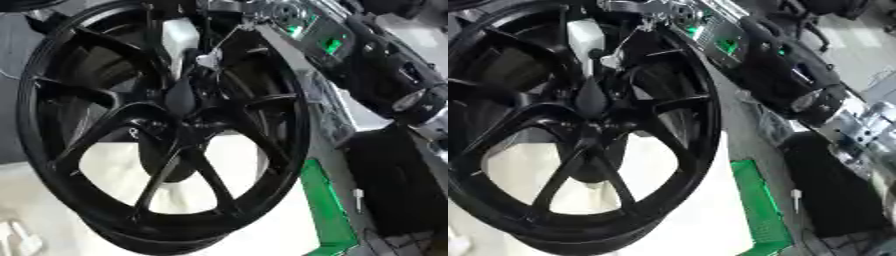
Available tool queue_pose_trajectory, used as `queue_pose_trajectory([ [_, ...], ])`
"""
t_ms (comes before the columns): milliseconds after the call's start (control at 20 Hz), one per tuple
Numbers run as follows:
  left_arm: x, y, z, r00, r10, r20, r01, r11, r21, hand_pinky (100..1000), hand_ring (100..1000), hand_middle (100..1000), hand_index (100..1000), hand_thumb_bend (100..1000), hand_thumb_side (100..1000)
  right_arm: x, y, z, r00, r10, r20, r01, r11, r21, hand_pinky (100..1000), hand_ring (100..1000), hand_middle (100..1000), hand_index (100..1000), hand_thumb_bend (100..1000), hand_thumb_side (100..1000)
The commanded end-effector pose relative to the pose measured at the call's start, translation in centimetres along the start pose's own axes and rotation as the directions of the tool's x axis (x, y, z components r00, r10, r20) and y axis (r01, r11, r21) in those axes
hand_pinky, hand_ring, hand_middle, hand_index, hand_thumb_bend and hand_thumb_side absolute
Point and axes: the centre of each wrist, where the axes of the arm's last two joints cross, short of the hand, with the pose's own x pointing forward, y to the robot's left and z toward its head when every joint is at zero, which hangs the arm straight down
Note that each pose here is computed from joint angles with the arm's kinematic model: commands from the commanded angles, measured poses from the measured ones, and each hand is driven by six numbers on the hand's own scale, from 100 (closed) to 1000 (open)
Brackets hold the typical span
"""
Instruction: Pull the pin out of the wheel hub.
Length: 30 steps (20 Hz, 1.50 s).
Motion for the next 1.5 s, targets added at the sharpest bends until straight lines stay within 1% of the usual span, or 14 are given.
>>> queue_pose_trajectory([
  [50,0.6,0.5,-0.2,1.000,-0.025,0.015,0.025,1.000,-0.006,489,670,597,774,164,989,-0.1,-1.0,0.6,0.999,0.023,-0.026,-0.024,1.000,-0.011,888,855,408,622,100,295],
  [150,0.6,0.5,-0.2,1.000,-0.025,0.014,0.025,1.000,-0.006,489,669,597,774,164,989,-0.3,-0.9,0.6,0.999,0.008,-0.034,-0.009,1.000,-0.011,870,827,359,572,100,285],
  [250,0.6,0.5,-0.2,1.000,-0.025,0.016,0.025,1.000,-0.007,489,668,597,773,158,997,-0.5,-0.6,0.5,0.999,-0.010,-0.046,0.010,1.000,-0.008,855,800,328,540,100,269],
  [300,0.6,0.5,-0.2,1.000,-0.025,0.016,0.025,1.000,-0.006,489,667,597,773,164,989,-0.7,-0.4,0.5,0.998,-0.022,-0.054,0.022,1.000,-0.005,849,784,319,531,100,275],
  [500,0.7,0.5,-0.2,0.999,-0.028,0.018,0.028,1.000,-0.004,489,666,598,772,163,991,-1.5,0.1,0.4,0.993,-0.080,-0.084,0.081,0.997,0.004,815,673,267,479,100,251],
  [750,0.7,0.5,-0.3,0.999,-0.031,0.016,0.031,0.999,-0.010,488,666,598,772,162,995,-1.8,0.0,0.5,0.987,-0.130,-0.096,0.130,0.992,-0.005,795,630,222,434,100,233],
  [1150,0.5,0.6,-0.1,0.999,-0.041,0.006,0.041,0.999,-0.009,489,666,599,772,163,998,-1.7,-0.3,0.7,0.981,-0.174,-0.091,0.173,0.985,-0.024,767,574,152,367,100,227],
  [1500,0.4,0.7,0.0,0.999,-0.044,0.001,0.044,0.999,-0.007,489,666,599,766,164,998,-1.1,-1.1,1.0,0.977,-0.205,-0.052,0.203,0.978,-0.044,758,552,127,345,100,219],
])
